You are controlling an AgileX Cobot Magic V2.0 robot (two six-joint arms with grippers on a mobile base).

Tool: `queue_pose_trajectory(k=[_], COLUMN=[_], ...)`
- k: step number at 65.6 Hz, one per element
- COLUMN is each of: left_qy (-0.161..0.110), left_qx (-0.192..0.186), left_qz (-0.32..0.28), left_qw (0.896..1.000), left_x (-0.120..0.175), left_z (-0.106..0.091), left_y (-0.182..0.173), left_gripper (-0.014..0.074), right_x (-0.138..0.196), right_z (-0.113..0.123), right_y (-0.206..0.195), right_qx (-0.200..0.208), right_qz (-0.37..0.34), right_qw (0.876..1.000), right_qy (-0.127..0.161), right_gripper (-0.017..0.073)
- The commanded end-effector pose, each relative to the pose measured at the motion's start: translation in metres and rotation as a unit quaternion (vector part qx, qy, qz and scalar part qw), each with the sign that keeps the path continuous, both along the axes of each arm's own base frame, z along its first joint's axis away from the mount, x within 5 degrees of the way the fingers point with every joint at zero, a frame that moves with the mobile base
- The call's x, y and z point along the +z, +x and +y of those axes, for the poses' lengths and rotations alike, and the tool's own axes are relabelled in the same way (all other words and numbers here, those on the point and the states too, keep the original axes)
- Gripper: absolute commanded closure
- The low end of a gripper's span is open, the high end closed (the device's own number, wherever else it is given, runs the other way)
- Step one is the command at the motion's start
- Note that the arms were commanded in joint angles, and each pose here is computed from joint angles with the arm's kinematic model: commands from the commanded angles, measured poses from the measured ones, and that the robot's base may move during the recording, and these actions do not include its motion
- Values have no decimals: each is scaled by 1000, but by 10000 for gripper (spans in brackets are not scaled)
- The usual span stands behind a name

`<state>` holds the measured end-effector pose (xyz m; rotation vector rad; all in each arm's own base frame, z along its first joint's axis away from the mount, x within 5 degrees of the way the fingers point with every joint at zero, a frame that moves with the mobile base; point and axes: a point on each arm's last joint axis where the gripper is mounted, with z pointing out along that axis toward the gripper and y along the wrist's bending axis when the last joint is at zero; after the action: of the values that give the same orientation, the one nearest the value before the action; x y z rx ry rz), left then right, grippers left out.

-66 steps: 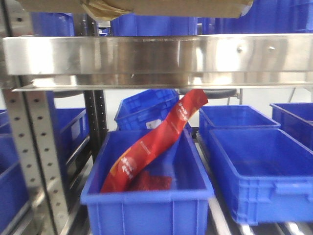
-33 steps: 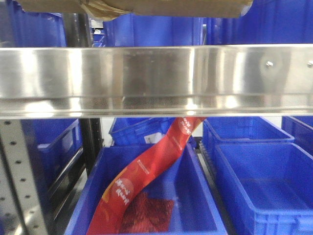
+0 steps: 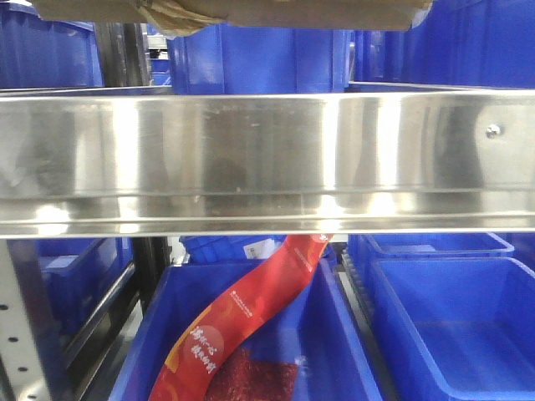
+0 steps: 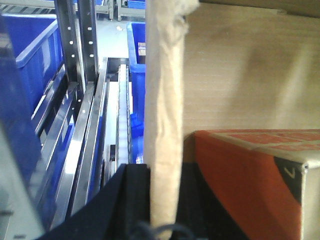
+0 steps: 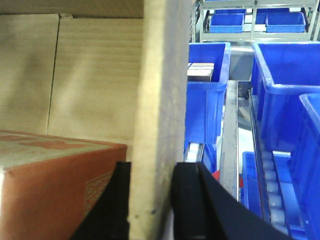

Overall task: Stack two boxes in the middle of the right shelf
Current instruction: 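Carry the box with both grippers to the steel shelf with blue bins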

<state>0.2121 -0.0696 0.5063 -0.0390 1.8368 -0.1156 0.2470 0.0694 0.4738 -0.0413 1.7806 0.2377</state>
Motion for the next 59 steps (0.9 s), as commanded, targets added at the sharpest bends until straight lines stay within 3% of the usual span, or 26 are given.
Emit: queue_pose_trajectory(k=[1,59], left_qy=[18,23], left_qx=[20,12], left_qz=[-22,-50], left_qw=[999,998], left_x=[9,14], left_z=[10,8], left_y=[-7,-6], left_gripper=[705,705], right_x=[10,9], right_z=[-8,-8], right_y=[-5,-5], right_qx=[-15,-15], right_qz=[-32,-30], right_qw=[999,999], right_qy=[-19,-20], right_gripper=[728,728])
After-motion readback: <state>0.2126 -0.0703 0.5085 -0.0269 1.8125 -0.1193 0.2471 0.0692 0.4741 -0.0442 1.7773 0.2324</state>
